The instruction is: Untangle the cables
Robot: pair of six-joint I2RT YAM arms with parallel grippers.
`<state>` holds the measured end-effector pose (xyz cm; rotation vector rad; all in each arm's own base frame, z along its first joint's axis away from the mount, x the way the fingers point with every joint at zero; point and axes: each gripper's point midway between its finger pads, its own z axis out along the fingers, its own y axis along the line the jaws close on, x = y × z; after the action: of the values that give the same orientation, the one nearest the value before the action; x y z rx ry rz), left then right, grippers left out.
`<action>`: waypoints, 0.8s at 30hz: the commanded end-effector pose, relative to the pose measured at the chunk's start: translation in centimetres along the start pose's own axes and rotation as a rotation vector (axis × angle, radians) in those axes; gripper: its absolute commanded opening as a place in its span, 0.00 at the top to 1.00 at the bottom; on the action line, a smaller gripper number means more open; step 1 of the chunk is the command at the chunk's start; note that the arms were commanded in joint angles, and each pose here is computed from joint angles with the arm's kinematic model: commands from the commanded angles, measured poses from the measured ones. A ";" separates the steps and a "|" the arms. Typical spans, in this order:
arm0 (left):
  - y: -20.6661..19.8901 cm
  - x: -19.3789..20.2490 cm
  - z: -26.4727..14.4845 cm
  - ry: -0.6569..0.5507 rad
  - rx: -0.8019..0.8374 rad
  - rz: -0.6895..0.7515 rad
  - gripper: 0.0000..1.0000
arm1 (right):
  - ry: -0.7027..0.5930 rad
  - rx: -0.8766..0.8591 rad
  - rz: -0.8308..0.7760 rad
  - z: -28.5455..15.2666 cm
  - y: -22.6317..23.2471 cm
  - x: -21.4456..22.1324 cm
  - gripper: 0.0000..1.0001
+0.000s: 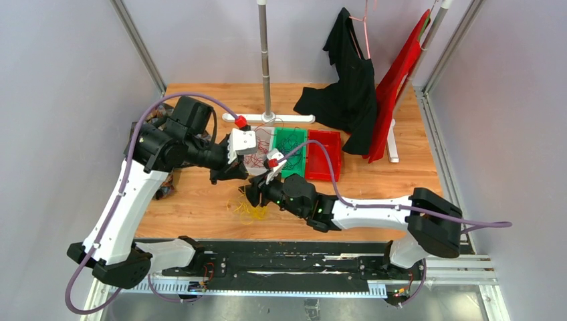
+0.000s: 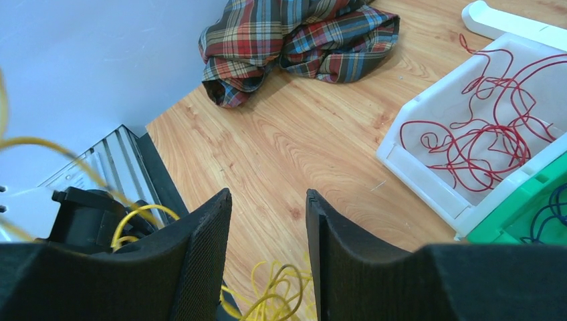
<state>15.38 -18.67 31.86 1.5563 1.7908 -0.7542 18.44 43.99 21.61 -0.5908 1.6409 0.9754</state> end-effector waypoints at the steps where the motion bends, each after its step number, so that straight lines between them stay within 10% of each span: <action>1: -1.1 -2.1 -1.2 -0.064 0.012 0.021 1.00 | -0.031 -0.012 0.021 1.4 0.5 -0.9 0.55; 24: -1.0 -3.1 -2.2 -0.081 -0.015 0.073 1.00 | -0.117 -0.001 -0.025 -7.1 -0.6 -6.2 0.37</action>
<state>14.85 -18.76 34.63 1.5436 1.7095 -0.7442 17.40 37.33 28.23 -0.4711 1.5279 0.9951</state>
